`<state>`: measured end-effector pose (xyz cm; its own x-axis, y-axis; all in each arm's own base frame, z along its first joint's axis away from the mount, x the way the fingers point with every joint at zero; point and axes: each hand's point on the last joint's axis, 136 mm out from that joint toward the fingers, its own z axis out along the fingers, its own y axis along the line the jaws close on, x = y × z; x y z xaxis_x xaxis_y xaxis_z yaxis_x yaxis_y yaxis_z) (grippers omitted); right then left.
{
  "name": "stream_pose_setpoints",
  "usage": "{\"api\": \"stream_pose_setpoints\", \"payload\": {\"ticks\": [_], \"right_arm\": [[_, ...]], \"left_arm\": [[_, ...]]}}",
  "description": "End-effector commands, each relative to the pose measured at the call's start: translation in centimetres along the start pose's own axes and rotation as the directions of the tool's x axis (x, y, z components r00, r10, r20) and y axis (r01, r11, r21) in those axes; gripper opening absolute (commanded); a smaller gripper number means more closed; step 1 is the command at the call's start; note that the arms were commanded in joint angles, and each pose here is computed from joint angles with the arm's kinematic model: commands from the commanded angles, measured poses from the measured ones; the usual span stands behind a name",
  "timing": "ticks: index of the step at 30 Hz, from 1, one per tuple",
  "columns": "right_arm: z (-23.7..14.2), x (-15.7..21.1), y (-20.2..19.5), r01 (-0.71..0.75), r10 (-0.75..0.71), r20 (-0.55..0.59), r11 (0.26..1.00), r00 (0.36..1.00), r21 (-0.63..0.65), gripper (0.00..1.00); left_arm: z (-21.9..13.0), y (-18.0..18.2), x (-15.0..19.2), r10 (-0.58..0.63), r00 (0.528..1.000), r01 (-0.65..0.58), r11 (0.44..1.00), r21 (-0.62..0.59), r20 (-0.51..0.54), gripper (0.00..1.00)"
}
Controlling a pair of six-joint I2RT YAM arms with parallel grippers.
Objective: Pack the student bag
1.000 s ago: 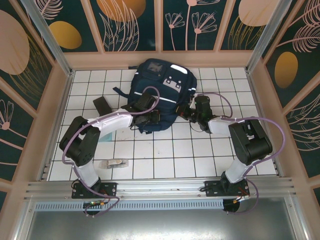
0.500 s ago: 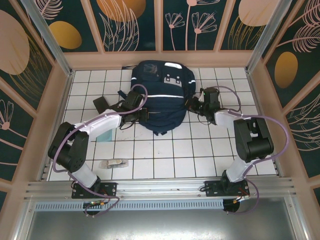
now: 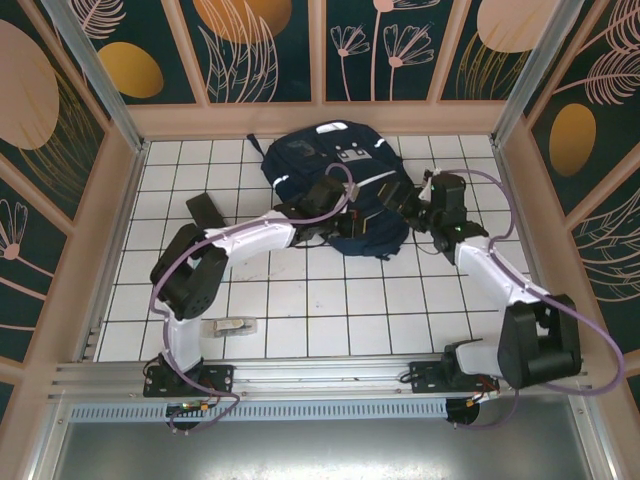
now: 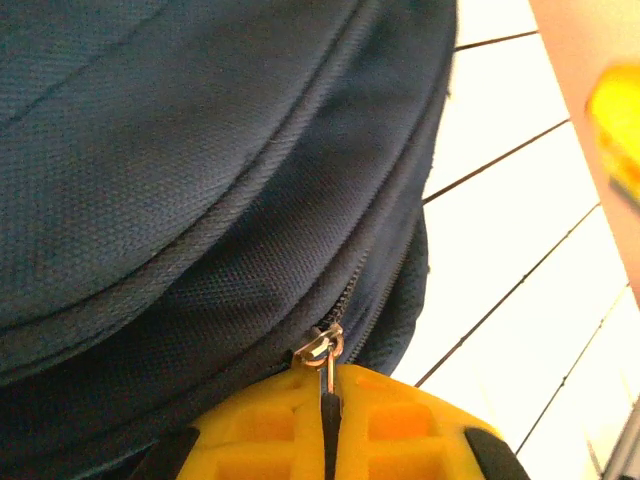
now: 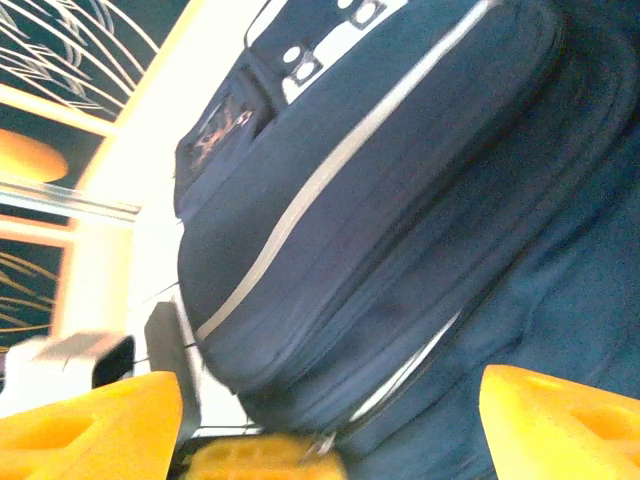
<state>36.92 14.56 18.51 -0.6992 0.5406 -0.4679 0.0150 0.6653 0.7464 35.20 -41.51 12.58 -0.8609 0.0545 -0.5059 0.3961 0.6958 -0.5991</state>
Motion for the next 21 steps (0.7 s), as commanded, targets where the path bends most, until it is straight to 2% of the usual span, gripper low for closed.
{"api": "stream_pose_setpoints", "payload": {"ticks": [1, 4, 9, 10, 11, 12, 14, 15, 18, 21], "right_arm": [[0.5, 2.8, -1.6, -0.155, 0.153, -0.070, 0.988, 0.986, -0.018, 0.76], [1.5, 2.4, -1.2, -0.209, 0.205, -0.056, 0.975, 0.977, -0.077, 0.74], [4.2, 1.9, -1.7, -0.261, 0.256, -0.057, 0.960, 0.965, -0.106, 0.71], [4.9, 1.9, -1.7, -0.272, 0.266, -0.064, 0.955, 0.962, -0.122, 0.67], [5.5, 1.9, -1.7, -0.280, 0.273, -0.070, 0.950, 0.960, -0.141, 0.59], [5.9, 1.9, -1.7, -0.288, 0.280, -0.076, 0.946, 0.957, -0.151, 0.46], [6.3, 1.8, -1.9, -0.296, 0.288, -0.070, 0.940, 0.955, -0.169, 0.10], [6.4, 1.8, -2.1, -0.294, 0.287, -0.063, 0.942, 0.956, -0.164, 0.00], [5.7, 1.7, -2.8, -0.272, 0.270, -0.032, 0.952, 0.962, -0.138, 0.00], [4.6, 1.5, -3.5, -0.252, 0.254, 0.000, 0.962, 0.967, -0.105, 0.00]], "left_arm": [[-0.7, -4.1, -2.6, 0.044, 0.997, -0.052, 0.991, 0.127, 0.067, 0.00], [-1.1, -4.3, -2.0, 0.044, 0.997, -0.052, 0.990, 0.128, 0.063, 0.00], [-1.6, -4.8, -1.0, 0.037, 0.997, -0.046, 0.989, 0.140, 0.063, 0.00], [-1.6, -4.9, -0.8, 0.036, 0.997, -0.044, 0.989, 0.141, 0.062, 0.00], [-1.6, -4.9, -0.5, 0.033, 0.998, -0.041, 0.989, 0.142, 0.057, 0.00], [-1.7, -4.8, -0.4, 0.029, 0.998, -0.037, 0.989, 0.144, 0.058, 0.00], [-1.8, -4.2, 0.0, 0.027, 0.998, -0.034, 0.992, 0.125, 0.055, 0.00], [-2.0, -3.8, 0.1, 0.030, 0.998, -0.036, 0.994, 0.106, 0.060, 0.00], [-2.5, -1.2, 0.0, 0.034, 0.996, -0.034, 0.999, 0.002, 0.083, 0.00], [-3.7, 3.5, -0.5, -0.023, 0.992, 0.033, 0.996, -0.082, 0.120, 0.00]]}}
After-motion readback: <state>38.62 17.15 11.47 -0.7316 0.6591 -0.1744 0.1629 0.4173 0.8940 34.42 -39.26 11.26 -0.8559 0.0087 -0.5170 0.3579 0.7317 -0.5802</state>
